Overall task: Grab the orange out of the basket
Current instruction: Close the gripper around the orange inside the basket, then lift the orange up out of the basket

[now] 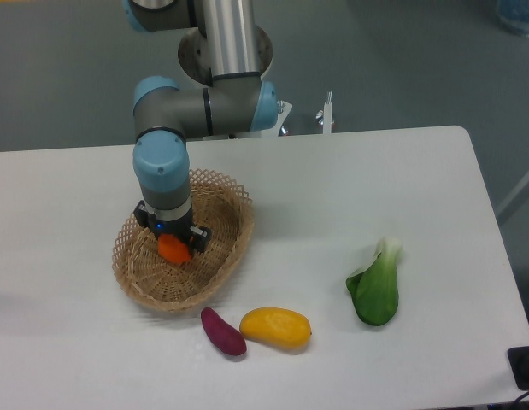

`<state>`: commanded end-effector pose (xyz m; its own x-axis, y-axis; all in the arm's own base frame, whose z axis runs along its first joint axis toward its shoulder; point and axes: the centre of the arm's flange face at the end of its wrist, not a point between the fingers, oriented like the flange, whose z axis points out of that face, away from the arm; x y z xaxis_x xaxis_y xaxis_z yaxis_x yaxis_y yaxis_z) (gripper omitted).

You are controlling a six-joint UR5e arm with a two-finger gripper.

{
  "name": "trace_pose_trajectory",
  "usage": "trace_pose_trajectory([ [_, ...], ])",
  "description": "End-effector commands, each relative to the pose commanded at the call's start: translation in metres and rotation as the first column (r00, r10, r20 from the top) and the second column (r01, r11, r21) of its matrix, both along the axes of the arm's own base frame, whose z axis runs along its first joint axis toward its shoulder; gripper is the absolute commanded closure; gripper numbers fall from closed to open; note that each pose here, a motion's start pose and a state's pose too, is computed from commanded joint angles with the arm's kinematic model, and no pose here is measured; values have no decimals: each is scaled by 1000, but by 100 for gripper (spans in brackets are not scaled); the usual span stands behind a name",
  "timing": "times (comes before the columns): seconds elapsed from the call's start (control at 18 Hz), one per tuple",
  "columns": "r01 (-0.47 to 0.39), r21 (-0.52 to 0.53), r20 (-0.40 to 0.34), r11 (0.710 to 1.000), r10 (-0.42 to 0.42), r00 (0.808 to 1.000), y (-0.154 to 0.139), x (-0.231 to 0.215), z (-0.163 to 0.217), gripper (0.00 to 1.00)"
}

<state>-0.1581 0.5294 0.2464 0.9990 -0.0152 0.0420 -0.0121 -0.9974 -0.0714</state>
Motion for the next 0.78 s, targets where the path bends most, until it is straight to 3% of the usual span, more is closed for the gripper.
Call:
trace_pose_trajectory([
  [0.44,-94,120,-76,988,104,992,-13,-69,67,52],
  [0.78,-64,115,-122,991,78,989,-33,-119,75,52],
])
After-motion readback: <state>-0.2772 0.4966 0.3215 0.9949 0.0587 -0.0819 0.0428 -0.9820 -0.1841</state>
